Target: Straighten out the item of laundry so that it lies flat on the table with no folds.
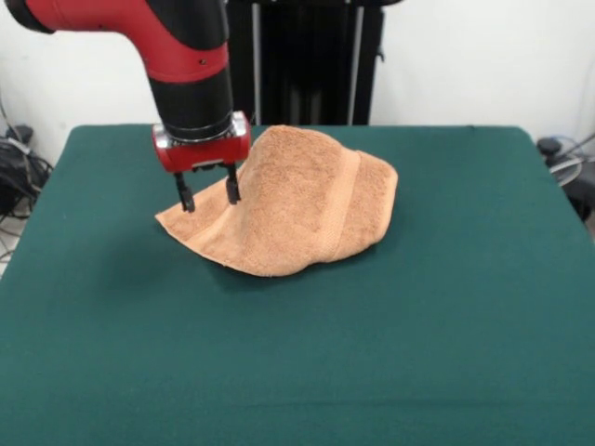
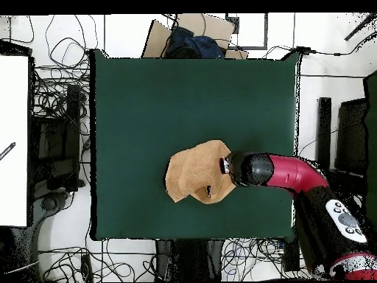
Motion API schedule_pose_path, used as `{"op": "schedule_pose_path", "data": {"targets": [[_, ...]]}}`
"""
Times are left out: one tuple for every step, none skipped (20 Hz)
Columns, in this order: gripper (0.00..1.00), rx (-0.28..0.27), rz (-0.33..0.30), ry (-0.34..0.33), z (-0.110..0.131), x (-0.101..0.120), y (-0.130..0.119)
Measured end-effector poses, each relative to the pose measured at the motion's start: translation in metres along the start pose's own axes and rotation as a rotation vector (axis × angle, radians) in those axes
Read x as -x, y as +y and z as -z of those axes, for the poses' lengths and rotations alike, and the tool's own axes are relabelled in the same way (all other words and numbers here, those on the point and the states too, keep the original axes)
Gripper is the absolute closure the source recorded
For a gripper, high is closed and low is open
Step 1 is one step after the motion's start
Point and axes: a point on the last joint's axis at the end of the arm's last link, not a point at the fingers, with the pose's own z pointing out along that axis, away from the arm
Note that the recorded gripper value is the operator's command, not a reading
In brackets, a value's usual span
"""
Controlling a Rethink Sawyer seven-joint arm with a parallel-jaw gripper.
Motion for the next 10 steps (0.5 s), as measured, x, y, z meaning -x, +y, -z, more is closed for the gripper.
{"op": "schedule_pose_path", "data": {"targets": [[0.0, -0.007, 0.001, -0.004, 0.001, 0.002, -0.003], [0.0, -0.014, 0.002, -0.009, 0.002, 0.004, -0.006], [0.0, -0.018, 0.002, -0.011, 0.002, 0.005, -0.008], [0.0, -0.024, 0.001, -0.016, 0.004, 0.007, -0.011], [0.0, -0.032, 0.001, -0.022, 0.006, 0.01, -0.014], [0.0, -0.039, 0.0, -0.027, 0.009, 0.012, -0.017], [0.0, -0.043, 0.0, -0.03, 0.01, 0.013, -0.019], [0.0, -0.048, -0.001, -0.034, 0.012, 0.014, -0.021], [0.0, -0.06, -0.002, -0.043, 0.017, 0.018, -0.025], [0.0, -0.062, -0.002, -0.044, 0.018, 0.018, -0.026]]}}
